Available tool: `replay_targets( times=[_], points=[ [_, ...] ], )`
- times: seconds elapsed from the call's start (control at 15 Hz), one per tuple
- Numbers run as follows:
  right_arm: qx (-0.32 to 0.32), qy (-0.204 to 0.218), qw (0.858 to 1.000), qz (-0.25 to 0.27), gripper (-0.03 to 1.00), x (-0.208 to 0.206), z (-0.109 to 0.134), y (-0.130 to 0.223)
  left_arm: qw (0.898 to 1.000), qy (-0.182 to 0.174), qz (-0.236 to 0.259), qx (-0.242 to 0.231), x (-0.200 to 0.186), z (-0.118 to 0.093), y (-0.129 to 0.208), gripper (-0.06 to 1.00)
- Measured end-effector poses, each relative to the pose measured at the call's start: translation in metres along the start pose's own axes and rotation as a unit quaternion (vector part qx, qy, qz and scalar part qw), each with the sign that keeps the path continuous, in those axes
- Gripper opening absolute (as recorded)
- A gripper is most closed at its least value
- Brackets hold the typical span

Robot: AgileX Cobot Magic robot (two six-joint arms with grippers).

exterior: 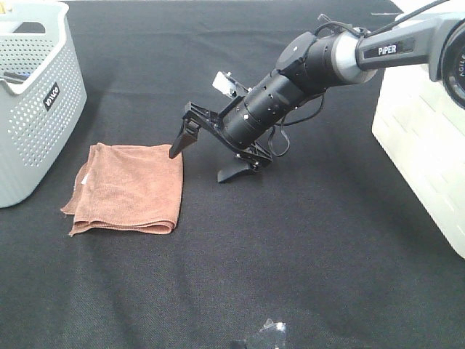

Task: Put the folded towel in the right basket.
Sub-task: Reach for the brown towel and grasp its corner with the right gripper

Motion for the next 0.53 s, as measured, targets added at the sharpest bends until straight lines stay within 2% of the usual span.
replay_targets(
  times=[0.13, 0.33, 0.4, 0.53],
  points=[
    [-0.004, 0.001, 1.0, 0.0, 0.95, 0.002, 0.002, 0.002, 1.0, 0.0, 0.0, 0.0, 0.0, 0.0, 0.0, 0.99],
    [-0.029, -0.012, 0.999, -0.022, 0.93, 0.03, 0.03, 0.02, 1.0, 0.0, 0.0, 0.0, 0.0, 0.0, 0.0, 0.99],
    [-0.029, -0.012, 0.999, -0.022, 0.93, 0.03, 0.03, 0.02, 1.0, 0.0, 0.0, 0.0, 0.0, 0.0, 0.0, 0.99],
    [-0.027, -0.043, 0.999, -0.005, 0.91, 0.055, 0.051, 0.033, 1.0, 0.0, 0.0, 0.0, 0.0, 0.0, 0.0, 0.99]
  ],
)
Point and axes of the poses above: a point on each arm's last joint axis where the gripper is mounted, x pointing out along that axis toward the gripper, z along the wrist's bending axis when the last joint is at zero, y = z × x, the point moved 1 cm from there along x, pointing out along that axis toward the gripper, and after that the axes turned 13 degrees about x, right-handed, at the moved point
